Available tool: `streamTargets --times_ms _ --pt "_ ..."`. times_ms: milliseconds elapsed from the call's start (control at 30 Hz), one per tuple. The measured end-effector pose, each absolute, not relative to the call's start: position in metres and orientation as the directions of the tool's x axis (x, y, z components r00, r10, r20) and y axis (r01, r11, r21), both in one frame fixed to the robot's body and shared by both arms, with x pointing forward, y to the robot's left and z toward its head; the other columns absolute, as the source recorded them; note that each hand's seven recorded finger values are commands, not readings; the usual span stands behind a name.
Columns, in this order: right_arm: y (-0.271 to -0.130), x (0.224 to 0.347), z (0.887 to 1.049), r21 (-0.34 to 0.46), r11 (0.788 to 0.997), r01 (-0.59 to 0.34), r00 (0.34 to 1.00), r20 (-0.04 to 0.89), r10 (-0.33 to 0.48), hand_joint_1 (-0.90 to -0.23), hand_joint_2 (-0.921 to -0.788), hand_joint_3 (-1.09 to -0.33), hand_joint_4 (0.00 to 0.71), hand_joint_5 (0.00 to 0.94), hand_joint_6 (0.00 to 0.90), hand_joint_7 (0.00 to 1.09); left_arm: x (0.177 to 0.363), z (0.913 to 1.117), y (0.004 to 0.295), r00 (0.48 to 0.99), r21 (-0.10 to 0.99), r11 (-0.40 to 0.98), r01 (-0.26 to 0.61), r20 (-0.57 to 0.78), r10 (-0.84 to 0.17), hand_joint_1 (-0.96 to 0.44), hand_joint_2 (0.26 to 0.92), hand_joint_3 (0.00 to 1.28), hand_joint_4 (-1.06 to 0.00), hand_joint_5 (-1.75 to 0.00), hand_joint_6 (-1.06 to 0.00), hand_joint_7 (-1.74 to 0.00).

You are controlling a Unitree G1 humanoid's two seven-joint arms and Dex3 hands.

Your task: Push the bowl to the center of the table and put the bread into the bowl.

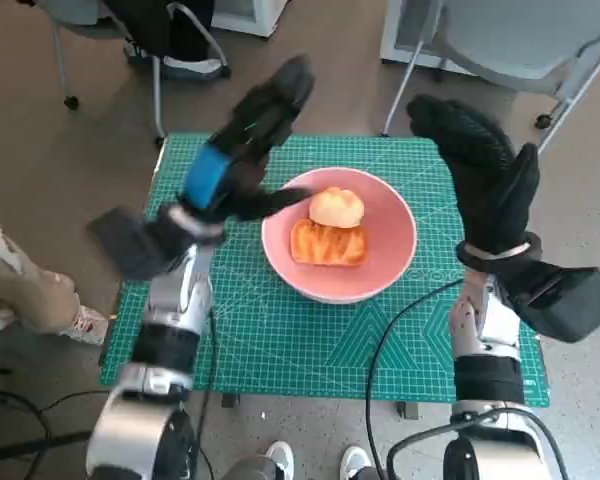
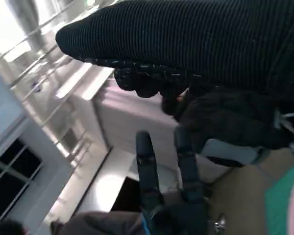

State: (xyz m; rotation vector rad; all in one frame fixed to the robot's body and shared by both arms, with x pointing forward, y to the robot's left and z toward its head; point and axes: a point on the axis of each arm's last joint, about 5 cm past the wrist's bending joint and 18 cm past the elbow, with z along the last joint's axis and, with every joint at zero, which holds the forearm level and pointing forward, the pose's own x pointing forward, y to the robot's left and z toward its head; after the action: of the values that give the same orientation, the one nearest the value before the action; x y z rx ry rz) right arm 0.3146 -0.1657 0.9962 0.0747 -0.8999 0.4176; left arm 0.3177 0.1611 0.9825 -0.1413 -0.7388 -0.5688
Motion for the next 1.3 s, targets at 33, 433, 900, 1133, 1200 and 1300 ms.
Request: streamTargets --times_ms 33,433,900,1133,1200,1300 --pt "-0.1657 0.3146 0.9960 -0.111 0.917 -0.383 0.547 0.773 0.322 -0.695 -0.921 -0.732 0.168 0.004 0.019 0.49 0.3169 0.9812 0.1624 0.595 0.073 0.841 0.536 0.674 -0.438 -0.59 0.921 0.16 -0.03 0.00 -0.18 -0.04" --pt "-0.1620 0.3176 0.9985 -0.142 0.908 -0.393 0.522 0.779 0.348 -0.685 -0.921 -0.731 0.164 0.001 0.017 0.50 0.3145 0.9804 0.1624 0.579 0.053 0.855 0.516 0.713 -0.394 -0.60 0.921 0.16 -0.01 0.00 -0.16 -0.03" --pt "-0.1635 0.3186 1.0023 -0.177 0.904 -0.389 0.508 0.777 0.371 -0.674 -0.921 -0.731 0.165 0.001 0.024 0.50 0.3135 0.9795 0.1583 0.575 0.053 0.862 0.505 0.724 -0.381 -0.60 0.921 0.16 0.00 0.00 -0.15 -0.02" --pt "-0.1645 0.3189 1.0035 -0.187 0.902 -0.388 0.506 0.775 0.379 -0.674 -0.921 -0.733 0.165 0.001 0.024 0.50 0.3136 0.9790 0.1594 0.578 0.052 0.863 0.503 0.722 -0.381 -0.61 0.921 0.17 0.00 0.00 -0.15 -0.02" --pt "-0.1641 0.3189 1.0036 -0.189 0.901 -0.390 0.505 0.774 0.381 -0.674 -0.921 -0.733 0.165 0.001 0.024 0.50 0.3137 0.9786 0.1601 0.580 0.052 0.863 0.502 0.721 -0.380 -0.61 0.921 0.17 -0.01 0.00 -0.15 -0.02" --pt "-0.1644 0.3190 1.0038 -0.192 0.901 -0.390 0.505 0.773 0.383 -0.673 -0.921 -0.734 0.165 0.001 0.024 0.50 0.3138 0.9774 0.1615 0.585 0.051 0.865 0.500 0.717 -0.380 -0.60 0.921 0.17 -0.01 0.00 -0.15 -0.02"
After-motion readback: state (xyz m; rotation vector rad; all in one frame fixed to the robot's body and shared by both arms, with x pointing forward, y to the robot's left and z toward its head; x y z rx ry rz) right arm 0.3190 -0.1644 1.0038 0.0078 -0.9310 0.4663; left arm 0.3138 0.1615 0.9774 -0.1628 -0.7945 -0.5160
